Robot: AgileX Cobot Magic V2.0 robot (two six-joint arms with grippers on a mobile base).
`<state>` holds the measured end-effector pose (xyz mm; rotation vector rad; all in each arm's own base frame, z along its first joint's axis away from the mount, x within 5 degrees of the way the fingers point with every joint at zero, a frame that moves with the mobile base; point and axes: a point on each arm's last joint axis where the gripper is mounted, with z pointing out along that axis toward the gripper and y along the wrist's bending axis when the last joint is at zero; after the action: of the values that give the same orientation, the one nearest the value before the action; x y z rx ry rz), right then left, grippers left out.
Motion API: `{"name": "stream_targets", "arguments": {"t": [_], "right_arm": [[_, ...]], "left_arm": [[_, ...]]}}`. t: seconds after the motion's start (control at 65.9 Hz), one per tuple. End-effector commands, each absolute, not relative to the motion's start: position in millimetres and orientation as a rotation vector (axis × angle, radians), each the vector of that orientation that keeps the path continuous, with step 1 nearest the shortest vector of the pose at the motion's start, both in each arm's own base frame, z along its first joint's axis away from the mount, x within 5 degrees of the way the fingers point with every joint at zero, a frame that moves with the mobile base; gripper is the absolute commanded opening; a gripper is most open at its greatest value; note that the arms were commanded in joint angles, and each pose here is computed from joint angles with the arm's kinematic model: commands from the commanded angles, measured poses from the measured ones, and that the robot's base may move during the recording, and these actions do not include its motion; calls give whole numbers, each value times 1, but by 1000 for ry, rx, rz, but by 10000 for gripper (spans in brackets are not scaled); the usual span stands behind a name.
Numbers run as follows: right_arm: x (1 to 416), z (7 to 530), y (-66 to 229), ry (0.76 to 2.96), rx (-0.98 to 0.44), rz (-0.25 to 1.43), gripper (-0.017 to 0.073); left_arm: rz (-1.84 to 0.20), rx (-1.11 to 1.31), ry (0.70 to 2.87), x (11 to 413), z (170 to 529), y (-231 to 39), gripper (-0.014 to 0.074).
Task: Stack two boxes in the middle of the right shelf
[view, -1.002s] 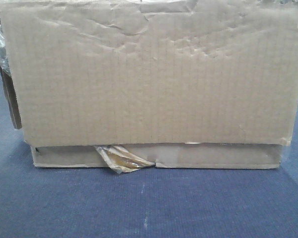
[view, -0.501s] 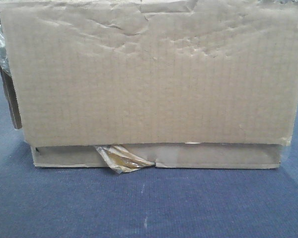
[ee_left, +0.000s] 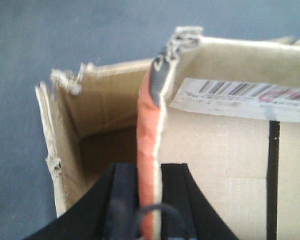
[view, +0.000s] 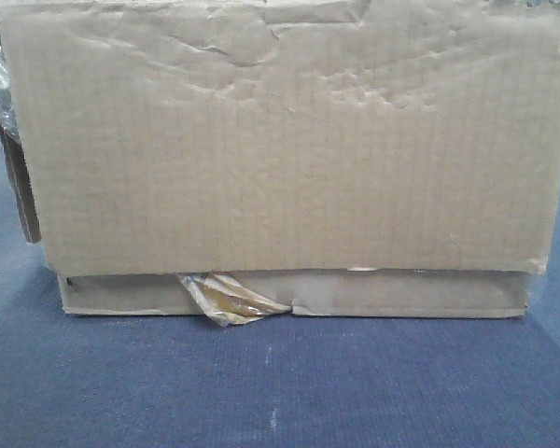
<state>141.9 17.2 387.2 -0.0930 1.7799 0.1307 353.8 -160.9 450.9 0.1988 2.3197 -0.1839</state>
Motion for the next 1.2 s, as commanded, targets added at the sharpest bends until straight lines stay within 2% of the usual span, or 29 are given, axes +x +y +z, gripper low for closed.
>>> {"name": "stream_targets", "arguments": {"t": [0.0, 0.197, 0.425, 0.546, 0.698, 0.82, 1.032, 1.184], "right_arm": [[142, 391, 17, 1762, -94, 123, 569], [142, 391, 17, 1762, -94, 123, 569], [142, 391, 17, 1762, -94, 123, 569], [142, 391, 17, 1760, -94, 122, 569], [142, 391, 17, 1758, -94, 122, 569], [142, 391, 17, 1758, -94, 122, 569], [142, 390, 17, 1771, -86, 141, 569], [140, 394, 18, 1787, -91, 147, 569]], "left_arm": [[-212, 191, 2337, 360, 443, -168, -111], [-209, 200, 2409, 373, 420, -177, -111], [-177, 201, 2408, 375, 418, -176, -96], [-177, 201, 2409, 375, 418, -176, 57], [-178, 201, 2411, 375, 418, -176, 411], [-182, 199, 2415, 372, 421, -174, 597], [-226, 187, 2333, 347, 456, -163, 599], [-141, 220, 2244, 329, 482, -146, 599]]}}
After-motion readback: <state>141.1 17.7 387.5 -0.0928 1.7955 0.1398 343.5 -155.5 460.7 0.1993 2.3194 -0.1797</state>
